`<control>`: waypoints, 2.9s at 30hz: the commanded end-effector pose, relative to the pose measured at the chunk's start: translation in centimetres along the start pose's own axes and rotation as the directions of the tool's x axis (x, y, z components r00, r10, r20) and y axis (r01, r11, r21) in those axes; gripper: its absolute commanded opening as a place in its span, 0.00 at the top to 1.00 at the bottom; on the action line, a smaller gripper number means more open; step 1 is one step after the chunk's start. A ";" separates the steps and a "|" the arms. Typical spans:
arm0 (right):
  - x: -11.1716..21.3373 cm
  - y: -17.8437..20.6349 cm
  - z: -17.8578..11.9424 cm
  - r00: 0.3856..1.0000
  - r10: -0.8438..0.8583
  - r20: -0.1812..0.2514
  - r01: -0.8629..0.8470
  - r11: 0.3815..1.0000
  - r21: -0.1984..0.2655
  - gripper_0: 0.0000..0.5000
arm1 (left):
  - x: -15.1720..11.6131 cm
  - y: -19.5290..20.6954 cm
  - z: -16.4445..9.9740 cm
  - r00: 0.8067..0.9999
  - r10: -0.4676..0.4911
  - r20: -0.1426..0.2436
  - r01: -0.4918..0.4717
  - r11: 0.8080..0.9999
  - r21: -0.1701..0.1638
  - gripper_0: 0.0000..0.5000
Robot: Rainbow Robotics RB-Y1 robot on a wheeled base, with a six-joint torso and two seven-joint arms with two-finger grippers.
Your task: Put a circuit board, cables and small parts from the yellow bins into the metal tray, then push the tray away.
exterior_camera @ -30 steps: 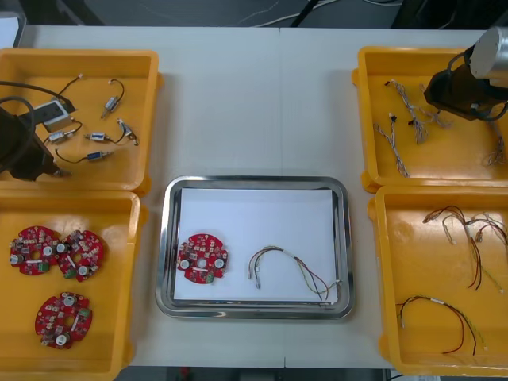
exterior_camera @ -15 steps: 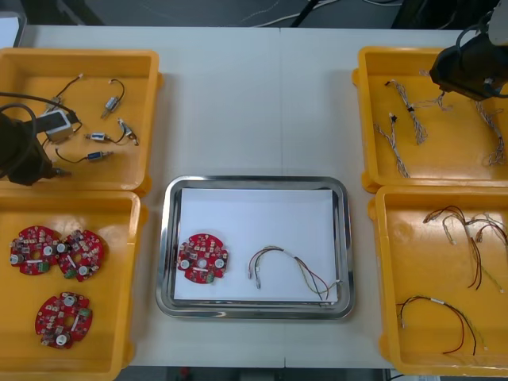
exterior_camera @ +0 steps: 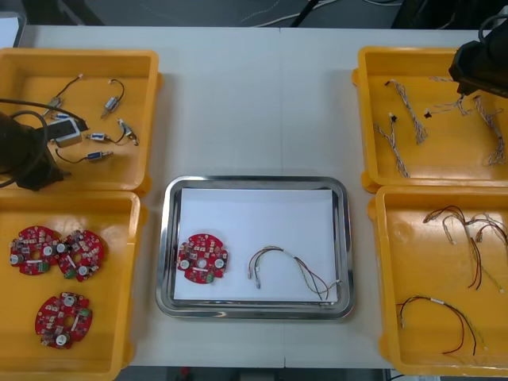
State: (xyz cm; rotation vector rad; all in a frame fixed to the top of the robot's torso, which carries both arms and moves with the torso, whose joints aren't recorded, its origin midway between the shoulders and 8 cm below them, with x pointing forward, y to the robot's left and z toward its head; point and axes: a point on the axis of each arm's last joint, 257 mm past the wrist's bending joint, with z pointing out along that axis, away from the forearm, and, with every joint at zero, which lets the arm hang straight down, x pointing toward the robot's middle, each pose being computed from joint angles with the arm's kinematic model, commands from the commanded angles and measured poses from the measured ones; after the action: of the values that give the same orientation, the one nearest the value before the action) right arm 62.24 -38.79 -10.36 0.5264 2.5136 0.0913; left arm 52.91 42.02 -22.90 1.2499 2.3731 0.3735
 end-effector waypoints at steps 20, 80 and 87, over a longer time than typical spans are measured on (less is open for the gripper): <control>1.5 -4.0 -9.4 0.994 0.045 -0.104 -0.040 0.998 0.048 1.00 | -0.1 -1.2 1.7 0.997 0.083 -0.011 -0.083 0.997 -0.002 0.20; 18.3 -1.1 -10.4 0.997 -0.070 -0.013 0.068 0.988 -0.141 1.00 | -2.9 0.4 -10.8 0.988 -0.135 0.076 0.133 0.991 0.030 1.00; 21.0 0.3 -10.3 0.986 -0.165 -0.026 0.160 0.976 -0.151 1.00 | -4.0 -1.2 -12.8 0.956 -0.286 0.063 0.283 0.958 0.053 1.00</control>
State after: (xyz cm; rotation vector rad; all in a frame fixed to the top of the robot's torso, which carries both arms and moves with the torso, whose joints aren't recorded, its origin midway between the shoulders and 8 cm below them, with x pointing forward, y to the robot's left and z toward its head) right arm 41.84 -30.72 -12.03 0.3450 2.5297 0.2700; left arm 47.80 38.67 -13.44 1.1809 2.4047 0.2564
